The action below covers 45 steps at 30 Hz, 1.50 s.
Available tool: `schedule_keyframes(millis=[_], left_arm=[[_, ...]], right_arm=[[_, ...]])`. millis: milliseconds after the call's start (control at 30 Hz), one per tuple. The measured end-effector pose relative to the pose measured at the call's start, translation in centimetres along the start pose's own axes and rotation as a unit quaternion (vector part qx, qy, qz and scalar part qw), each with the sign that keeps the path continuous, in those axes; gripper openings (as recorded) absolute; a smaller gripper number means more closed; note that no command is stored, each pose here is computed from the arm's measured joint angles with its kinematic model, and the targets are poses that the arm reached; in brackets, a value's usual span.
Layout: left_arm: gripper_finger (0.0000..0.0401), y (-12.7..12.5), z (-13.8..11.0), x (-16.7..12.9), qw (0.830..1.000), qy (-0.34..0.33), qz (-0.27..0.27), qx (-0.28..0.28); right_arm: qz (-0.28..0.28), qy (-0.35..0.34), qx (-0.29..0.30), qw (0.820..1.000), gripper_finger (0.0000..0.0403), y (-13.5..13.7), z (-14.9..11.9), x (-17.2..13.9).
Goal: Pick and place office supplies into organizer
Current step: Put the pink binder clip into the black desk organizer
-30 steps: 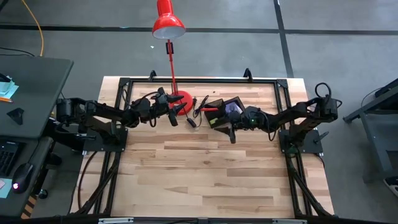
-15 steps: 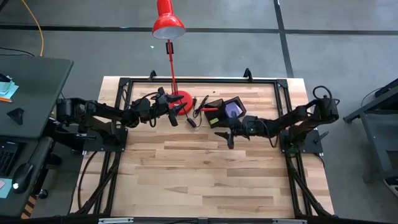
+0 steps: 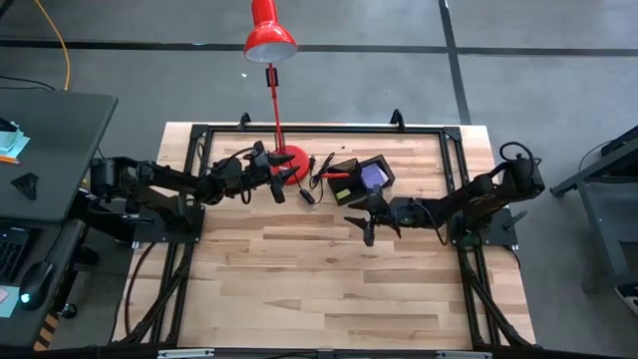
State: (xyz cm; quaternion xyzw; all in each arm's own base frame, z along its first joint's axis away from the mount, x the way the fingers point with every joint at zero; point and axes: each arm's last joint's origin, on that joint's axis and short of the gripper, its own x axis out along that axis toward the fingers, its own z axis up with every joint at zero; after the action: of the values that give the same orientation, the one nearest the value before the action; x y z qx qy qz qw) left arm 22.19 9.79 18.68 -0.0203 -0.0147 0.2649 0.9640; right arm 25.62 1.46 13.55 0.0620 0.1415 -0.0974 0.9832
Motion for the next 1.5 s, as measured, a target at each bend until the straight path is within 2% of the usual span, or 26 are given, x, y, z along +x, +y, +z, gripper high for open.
schedule_keyframes(millis=[267,567,733,1000,1100,1333,1500], left_arm=[[0.0168,0.0,0.1,0.0,1.000,-0.006,0.000,-0.007],[0.0168,0.0,0.1,0.0,1.000,-0.004,0.000,-0.003],[0.0168,0.0,0.0,0.0,1.000,-0.001,0.000,-0.002],[0.0168,0.0,-0.2,0.0,1.000,0.012,0.001,-0.005],[0.0168,0.0,-0.4,0.0,1.000,0.024,0.000,-0.003],[0.0168,0.0,-0.5,0.0,1.000,0.027,-0.006,-0.003],[0.0168,-0.1,-0.6,0.0,0.999,0.031,-0.019,-0.009]], right_arm=[[-0.019,0.015,0.030,0.999,0.0184,0.7,-1.2,0.3],[0.003,0.014,0.069,0.998,0.0184,1.1,-3.1,1.7],[0.010,0.041,0.040,0.998,0.0184,2.0,-4.5,3.3],[0.011,0.058,0.005,0.998,0.0184,4.8,-4.8,6.3],[0.018,0.061,-0.003,0.998,0.0184,5.6,-4.6,6.4],[-0.006,0.053,-0.013,0.999,0.0184,7.3,-4.7,6.1],[-0.030,0.073,-0.013,0.997,0.0184,7.7,-5.5,5.7]])
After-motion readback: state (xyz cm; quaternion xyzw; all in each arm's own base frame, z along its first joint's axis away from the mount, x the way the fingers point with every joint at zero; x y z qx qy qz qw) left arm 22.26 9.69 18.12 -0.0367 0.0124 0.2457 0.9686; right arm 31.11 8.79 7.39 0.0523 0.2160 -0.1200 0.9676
